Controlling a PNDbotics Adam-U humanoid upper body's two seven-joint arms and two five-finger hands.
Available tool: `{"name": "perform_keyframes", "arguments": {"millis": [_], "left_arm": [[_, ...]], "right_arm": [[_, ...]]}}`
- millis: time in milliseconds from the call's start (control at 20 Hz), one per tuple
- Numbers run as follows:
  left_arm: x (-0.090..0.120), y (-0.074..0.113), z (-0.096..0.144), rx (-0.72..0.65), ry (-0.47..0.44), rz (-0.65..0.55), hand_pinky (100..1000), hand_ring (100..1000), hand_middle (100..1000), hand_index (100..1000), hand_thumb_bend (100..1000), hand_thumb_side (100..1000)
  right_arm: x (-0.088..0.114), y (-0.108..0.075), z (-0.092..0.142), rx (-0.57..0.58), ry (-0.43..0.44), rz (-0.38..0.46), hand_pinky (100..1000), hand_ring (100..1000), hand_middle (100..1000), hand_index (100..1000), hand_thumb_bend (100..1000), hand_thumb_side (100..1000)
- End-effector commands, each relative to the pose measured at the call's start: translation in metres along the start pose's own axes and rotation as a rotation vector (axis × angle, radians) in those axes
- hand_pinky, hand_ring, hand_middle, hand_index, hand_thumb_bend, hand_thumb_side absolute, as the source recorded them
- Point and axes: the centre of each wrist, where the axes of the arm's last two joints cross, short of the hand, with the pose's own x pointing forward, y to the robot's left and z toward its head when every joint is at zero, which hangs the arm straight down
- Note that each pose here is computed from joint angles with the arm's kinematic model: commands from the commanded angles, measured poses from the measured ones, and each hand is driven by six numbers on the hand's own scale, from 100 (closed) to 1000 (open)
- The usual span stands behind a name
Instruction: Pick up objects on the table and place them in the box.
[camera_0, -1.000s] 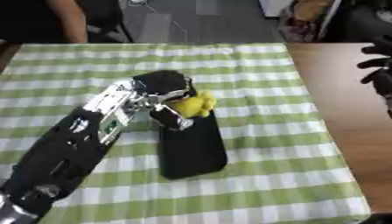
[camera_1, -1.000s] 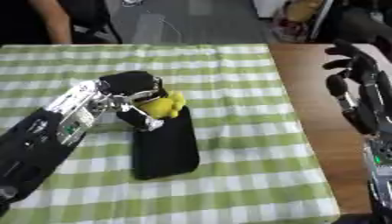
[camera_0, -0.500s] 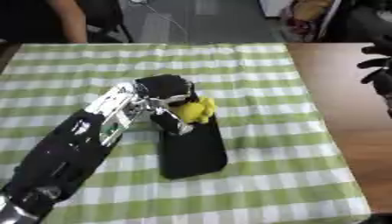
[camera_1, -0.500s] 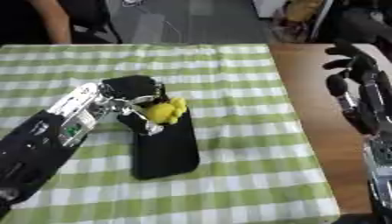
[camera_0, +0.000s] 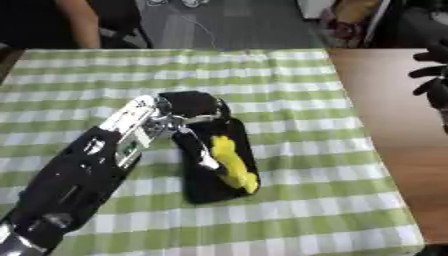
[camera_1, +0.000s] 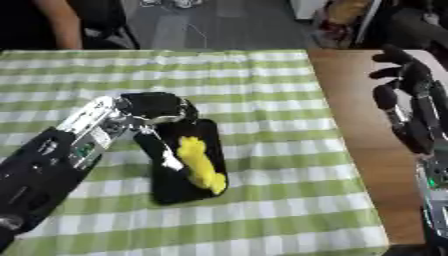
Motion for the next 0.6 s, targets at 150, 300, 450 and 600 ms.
{"name": "perform_keyframes", "arguments": {"millis": [150,300,450,600], "left_arm": [[-0.0025,0.0084,0.0029,0.018,0.002,-0.01,571,559,614,688,774,681],[-0.0028,0.0087,0.003,0.021,0.003,-0.01,584,565,619,691,788,689],[-0.0032,0.0093,0.0036,0.026,0.004,-0.011,596,571,626,697,798,705],[-0.004,0.0116,0.005,0.04,0.006,-0.01,601,574,629,700,806,705]], "right_arm": [[0.0038,-0.0086,-0.0059,-0.006,-0.023,0.019,510,684,781,937,658,1000],[0.0037,-0.0086,-0.0057,-0.005,-0.022,0.02,510,684,781,937,658,1000],[0.0034,-0.0087,-0.0053,-0.006,-0.02,0.02,510,684,781,937,658,1000],[0.0032,-0.0089,-0.0052,-0.007,-0.019,0.021,510,684,781,937,658,1000]]}}
